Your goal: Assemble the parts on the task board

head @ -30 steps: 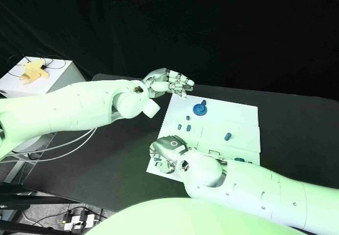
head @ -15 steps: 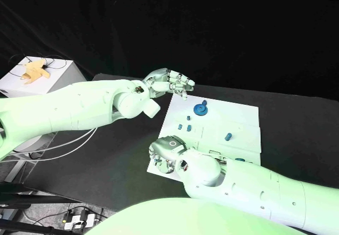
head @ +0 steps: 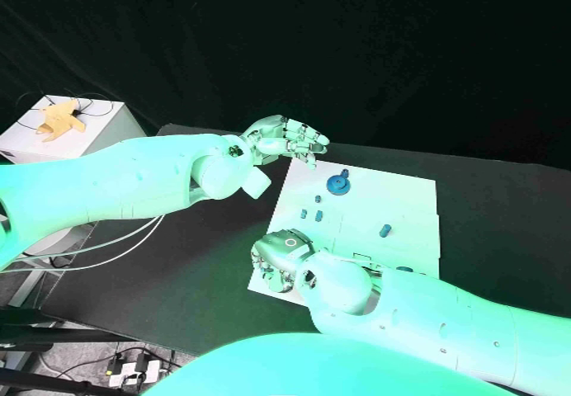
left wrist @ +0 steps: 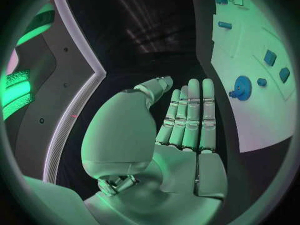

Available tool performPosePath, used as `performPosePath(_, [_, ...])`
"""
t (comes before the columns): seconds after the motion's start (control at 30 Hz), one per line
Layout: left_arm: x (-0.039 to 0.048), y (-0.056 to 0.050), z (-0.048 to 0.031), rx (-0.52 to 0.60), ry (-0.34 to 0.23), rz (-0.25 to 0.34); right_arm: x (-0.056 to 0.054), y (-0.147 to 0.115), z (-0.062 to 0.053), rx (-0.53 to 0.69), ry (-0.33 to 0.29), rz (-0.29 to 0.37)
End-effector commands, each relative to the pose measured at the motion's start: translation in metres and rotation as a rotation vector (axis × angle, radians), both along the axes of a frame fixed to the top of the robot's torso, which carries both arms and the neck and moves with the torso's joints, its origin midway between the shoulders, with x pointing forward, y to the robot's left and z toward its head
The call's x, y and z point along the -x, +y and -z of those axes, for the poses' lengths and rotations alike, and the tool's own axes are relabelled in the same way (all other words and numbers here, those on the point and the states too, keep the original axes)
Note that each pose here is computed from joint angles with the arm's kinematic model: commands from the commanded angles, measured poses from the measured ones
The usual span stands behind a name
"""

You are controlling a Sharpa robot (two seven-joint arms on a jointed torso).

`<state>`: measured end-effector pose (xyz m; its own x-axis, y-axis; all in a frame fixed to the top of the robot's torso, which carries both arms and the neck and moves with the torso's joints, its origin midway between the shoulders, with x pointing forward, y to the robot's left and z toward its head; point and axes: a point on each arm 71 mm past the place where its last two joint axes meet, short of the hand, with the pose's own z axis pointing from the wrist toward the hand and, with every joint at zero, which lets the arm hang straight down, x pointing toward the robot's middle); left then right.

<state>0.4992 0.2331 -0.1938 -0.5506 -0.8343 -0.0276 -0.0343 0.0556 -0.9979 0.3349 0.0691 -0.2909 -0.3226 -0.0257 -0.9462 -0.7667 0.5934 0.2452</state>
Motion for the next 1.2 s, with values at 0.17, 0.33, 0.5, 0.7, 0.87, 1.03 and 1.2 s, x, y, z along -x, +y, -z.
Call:
performPosePath(0.17, [0.0005, -0.002, -0.0009, 0.008, 0.001, 0.014, -0.001, -0.011, 0.007, -0.014, 0.006, 0.021])
performPosePath(0.33, [0.0005, -0.002, -0.0008, 0.007, 0.002, 0.014, -0.001, -0.013, 0.001, -0.123, -0.005, 0.024])
performPosePath(0.5, [0.0005, -0.001, -0.0007, 0.007, 0.002, 0.014, -0.002, -0.017, -0.005, -0.204, -0.016, 0.025])
performPosePath(0.7, [0.0005, -0.001, -0.0007, 0.007, 0.002, 0.015, -0.003, -0.021, -0.009, -0.272, -0.021, 0.030])
performPosePath(0.87, [0.0006, -0.001, -0.0006, 0.007, 0.002, 0.014, -0.003, -0.024, -0.011, -0.306, -0.020, 0.037])
performPosePath(1.03, [0.0006, 0.000, -0.0006, 0.006, 0.003, 0.013, -0.004, -0.029, -0.015, -0.350, -0.016, 0.052])
performPosePath(1.2, [0.0008, 0.001, -0.0006, 0.006, 0.003, 0.012, -0.006, -0.037, -0.019, -0.409, -0.002, 0.081])
